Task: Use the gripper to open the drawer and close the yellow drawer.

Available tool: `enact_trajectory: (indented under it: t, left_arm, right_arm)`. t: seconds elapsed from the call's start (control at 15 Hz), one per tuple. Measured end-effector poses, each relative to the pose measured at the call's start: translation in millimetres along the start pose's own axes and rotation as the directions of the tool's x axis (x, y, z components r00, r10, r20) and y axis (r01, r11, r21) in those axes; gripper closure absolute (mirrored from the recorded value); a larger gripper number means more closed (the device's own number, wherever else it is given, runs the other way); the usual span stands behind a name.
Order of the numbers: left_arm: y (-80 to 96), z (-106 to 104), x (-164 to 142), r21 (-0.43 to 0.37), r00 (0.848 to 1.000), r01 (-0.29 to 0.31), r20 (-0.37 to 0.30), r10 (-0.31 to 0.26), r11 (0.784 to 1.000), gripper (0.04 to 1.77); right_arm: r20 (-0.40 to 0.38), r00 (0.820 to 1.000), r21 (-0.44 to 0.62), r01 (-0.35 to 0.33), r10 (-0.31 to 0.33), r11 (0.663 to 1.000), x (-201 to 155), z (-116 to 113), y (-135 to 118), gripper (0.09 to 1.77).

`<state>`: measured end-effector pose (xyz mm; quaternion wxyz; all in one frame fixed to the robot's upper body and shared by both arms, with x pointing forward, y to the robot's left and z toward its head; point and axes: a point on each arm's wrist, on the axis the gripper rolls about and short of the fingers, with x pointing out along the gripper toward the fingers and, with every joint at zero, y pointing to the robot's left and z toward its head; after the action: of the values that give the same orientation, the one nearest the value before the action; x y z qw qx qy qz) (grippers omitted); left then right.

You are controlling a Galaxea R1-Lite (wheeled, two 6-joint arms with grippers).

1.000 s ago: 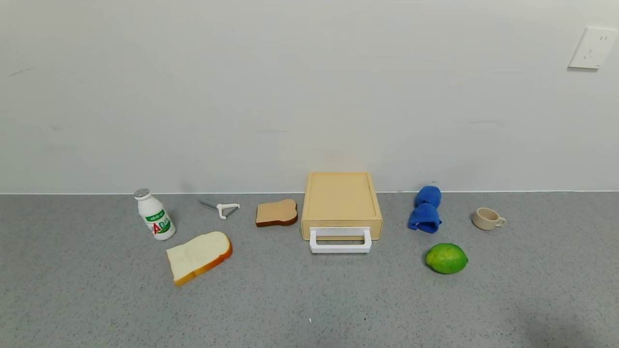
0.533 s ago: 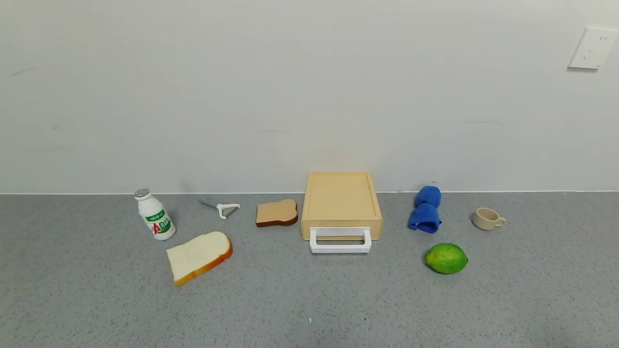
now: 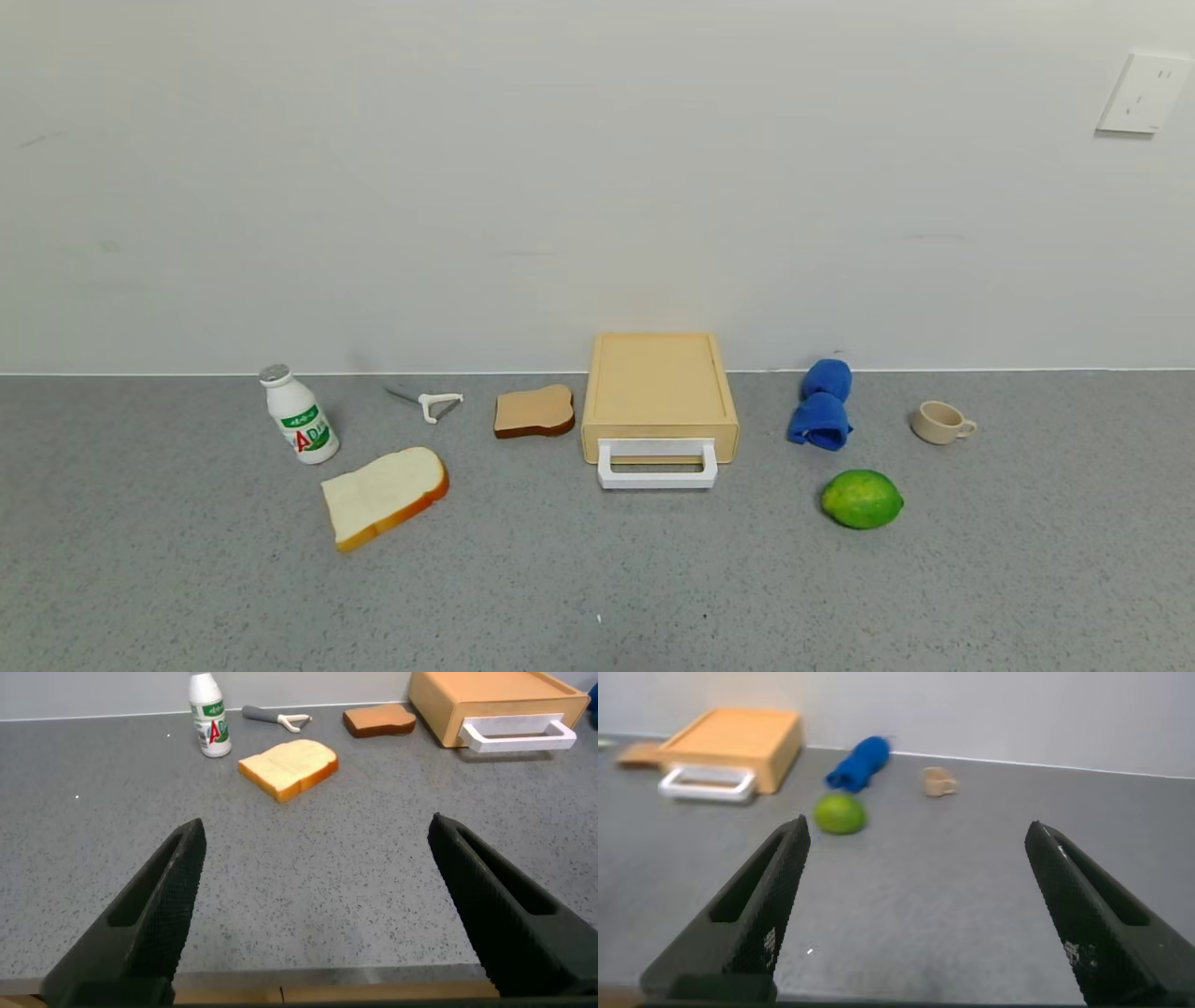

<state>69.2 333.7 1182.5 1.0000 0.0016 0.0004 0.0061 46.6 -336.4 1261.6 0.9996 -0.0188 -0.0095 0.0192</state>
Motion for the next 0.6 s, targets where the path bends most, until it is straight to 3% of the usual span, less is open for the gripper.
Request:
enact_trajectory:
  t: [0.07,0.2,0.33,0.4,0.47,0.6]
  left_arm:
    - [0.0,0.0,0.0,0.000,1.000,0.000,0.000,0.000,1.000,0.09]
    - [0.0,0.0,0.0,0.000,1.000,0.000,0.000,0.000,1.000,0.09]
    - [0.0,0.0,0.0,0.000,1.000,0.000,0.000,0.000,1.000,0.09]
    - [0.0,0.0,0.0,0.000,1.000,0.000,0.000,0.000,1.000,0.09]
    - [0.0,0.0,0.0,0.000,1.000,0.000,0.000,0.000,1.000,0.09]
    - [0.0,0.0,0.0,0.000,1.000,0.000,0.000,0.000,1.000,0.09]
  right_arm:
    - [-0.014,0.999,0.002,-0.046,0.047,0.999,-1.4,-12.5,1.8,0.16]
    - [-0.031,0.997,0.004,-0.078,0.078,0.997,0.4,-32.3,3.4,0.16]
    - [0.001,0.997,-0.003,-0.078,0.078,0.997,6.3,-44.9,3.8,0.16]
    - [0.054,0.996,-0.008,-0.075,0.076,0.997,10.6,-48.7,3.8,0.16]
    - [0.076,0.995,-0.010,-0.067,0.067,0.998,14.1,-54.1,3.7,0.16]
    - [0.012,1.000,-0.007,0.025,-0.024,1.000,19.3,-71.8,2.1,0.16]
